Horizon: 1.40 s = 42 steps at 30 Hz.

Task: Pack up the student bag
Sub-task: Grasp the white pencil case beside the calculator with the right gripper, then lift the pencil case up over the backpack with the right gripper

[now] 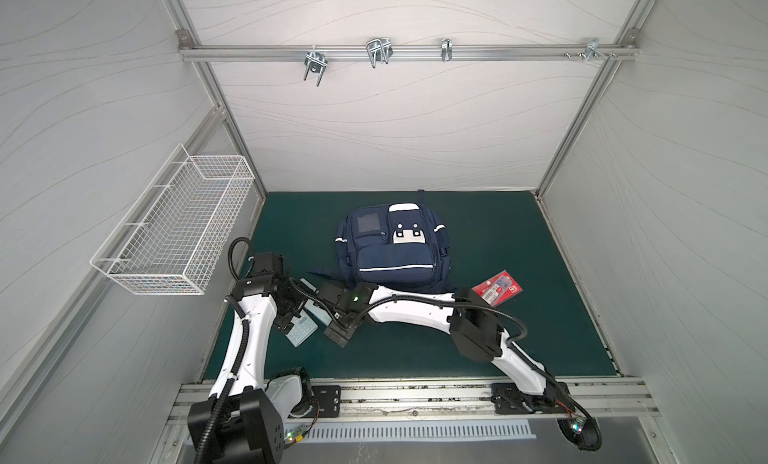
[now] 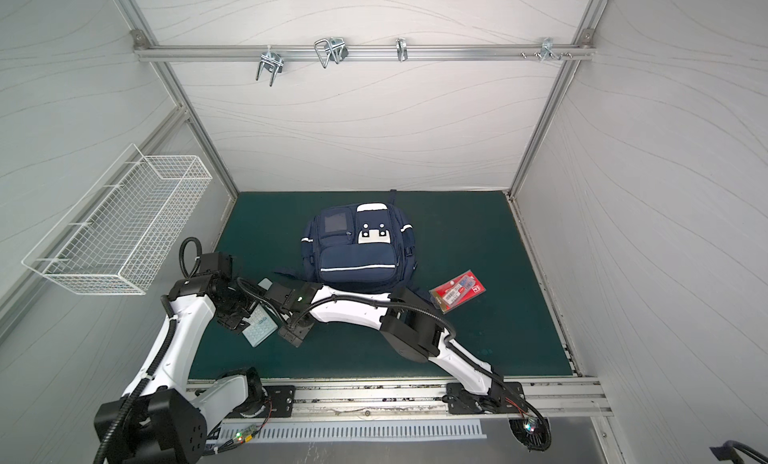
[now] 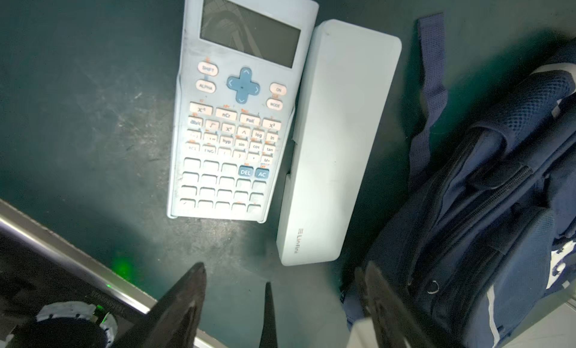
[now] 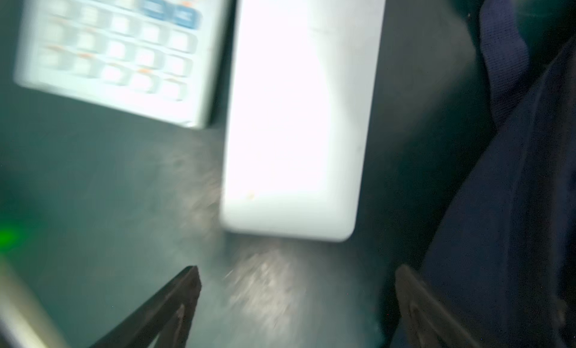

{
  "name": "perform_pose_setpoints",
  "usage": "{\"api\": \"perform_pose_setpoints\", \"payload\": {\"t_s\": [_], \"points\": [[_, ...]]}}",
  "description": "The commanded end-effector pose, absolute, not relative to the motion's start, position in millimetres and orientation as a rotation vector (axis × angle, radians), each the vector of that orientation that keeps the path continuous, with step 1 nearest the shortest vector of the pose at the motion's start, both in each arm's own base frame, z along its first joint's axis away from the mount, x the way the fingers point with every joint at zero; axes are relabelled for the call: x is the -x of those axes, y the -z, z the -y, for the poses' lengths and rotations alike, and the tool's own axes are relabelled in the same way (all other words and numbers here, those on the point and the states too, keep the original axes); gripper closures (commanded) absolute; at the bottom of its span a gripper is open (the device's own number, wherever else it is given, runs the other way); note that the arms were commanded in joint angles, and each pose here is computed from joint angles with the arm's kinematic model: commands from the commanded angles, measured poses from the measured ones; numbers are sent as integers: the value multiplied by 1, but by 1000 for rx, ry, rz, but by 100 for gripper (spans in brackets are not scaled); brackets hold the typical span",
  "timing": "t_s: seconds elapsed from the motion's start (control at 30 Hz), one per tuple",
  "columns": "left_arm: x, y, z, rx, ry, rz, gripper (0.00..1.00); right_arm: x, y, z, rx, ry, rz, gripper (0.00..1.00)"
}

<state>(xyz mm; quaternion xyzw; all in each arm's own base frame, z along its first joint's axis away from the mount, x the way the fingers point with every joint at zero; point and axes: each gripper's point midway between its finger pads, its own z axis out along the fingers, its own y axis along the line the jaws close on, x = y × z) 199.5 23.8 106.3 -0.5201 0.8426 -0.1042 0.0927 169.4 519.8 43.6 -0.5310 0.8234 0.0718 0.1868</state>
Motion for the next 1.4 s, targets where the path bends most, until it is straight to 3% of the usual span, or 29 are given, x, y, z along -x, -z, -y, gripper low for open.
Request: {"api": "perform_pose_setpoints", "payload": {"t_s": [0.0,0.43,0.5,0.67,0.73,1.0,1.2,1.37], "points": [[-184,-101,-13,1544,358,-2576,19,-181,-39,-516,1526,-142,-2311,1],[-174,-83,-1,1598,417,-2616,19,-179,-17,-543,1532,-409,-2399,2],[-174,-84,-5,1592,387,-2621,19,-182,-13,-544,1526,-397,-2403,6],[-175,-85,-14,1606,324,-2614,19,-188,-14,-541,1508,-389,-2391,32],[-179,-89,-16,1609,336,-2591,19,-192,-20,-539,1492,-393,-2380,37],[-232,-135,12,1525,775,-2383,19,-204,-97,-528,1366,-475,-2315,51],[-258,-162,35,1444,1065,-2295,20,-214,-159,-486,1150,-587,-2389,55],[-284,-192,64,1282,1248,-2252,19,-206,-176,-443,1044,-605,-2456,57]]}}
